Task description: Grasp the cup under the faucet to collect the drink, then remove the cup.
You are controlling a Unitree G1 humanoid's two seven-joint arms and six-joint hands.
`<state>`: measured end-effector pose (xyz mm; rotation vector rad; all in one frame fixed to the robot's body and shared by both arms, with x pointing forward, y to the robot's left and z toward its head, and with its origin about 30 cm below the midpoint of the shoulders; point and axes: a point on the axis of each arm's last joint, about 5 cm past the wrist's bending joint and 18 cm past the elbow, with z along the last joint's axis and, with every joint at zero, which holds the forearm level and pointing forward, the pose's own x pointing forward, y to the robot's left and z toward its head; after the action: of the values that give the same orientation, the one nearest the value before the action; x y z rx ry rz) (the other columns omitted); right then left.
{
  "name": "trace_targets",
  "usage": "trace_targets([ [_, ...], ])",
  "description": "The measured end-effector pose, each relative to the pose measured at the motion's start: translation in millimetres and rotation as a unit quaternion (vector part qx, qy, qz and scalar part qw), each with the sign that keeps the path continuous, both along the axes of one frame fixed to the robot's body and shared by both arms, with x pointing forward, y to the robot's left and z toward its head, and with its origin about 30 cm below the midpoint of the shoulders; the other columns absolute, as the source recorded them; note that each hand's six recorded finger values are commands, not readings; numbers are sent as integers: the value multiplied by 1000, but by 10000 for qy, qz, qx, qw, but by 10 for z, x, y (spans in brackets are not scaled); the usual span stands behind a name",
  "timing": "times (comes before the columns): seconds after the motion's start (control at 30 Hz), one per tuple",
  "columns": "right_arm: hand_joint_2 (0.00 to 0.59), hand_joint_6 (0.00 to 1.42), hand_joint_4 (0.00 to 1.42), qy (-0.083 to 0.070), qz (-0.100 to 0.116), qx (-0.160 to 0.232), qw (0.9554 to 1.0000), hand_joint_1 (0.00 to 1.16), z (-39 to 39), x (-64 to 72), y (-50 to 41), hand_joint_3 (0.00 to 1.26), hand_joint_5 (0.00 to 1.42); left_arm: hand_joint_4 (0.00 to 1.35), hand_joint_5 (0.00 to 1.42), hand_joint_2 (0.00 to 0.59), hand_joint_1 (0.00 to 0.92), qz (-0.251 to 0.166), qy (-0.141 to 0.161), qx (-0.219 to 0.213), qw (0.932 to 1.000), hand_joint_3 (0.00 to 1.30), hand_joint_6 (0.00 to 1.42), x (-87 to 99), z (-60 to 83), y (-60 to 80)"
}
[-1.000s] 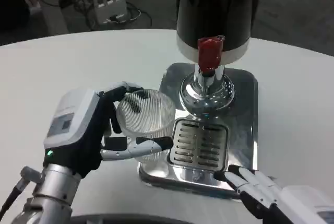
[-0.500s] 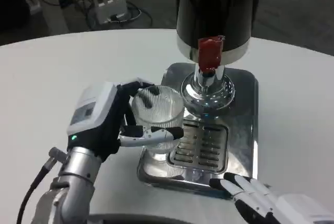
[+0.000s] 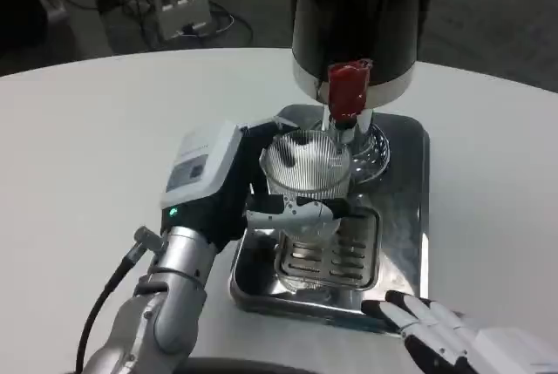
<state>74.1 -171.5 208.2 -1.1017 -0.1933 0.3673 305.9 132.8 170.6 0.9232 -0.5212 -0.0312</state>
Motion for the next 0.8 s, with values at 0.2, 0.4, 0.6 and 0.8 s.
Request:
trace_targets([
  [0.2,437,0,0,-42,-25,16,10000,307,1,0,-2,65,0,875,968,1,642,-31,60,47,10000,818,1055,1,-37,-35],
  [0.4,437,0,0,-35,-13,28,10000,310,-1,-1,2,65,0,875,961,3,638,-203,89,96,9997,819,1005,-13,-57,-131],
  [0.6,437,0,0,-46,-68,13,10000,312,2,-4,-16,65,0,870,961,9,634,-197,90,140,9997,818,968,-14,-62,-161],
  [0.8,437,0,0,-42,-74,52,10000,312,3,-7,-27,65,0,660,907,11,415,-205,92,145,9996,410,849,-16,-65,-167],
])
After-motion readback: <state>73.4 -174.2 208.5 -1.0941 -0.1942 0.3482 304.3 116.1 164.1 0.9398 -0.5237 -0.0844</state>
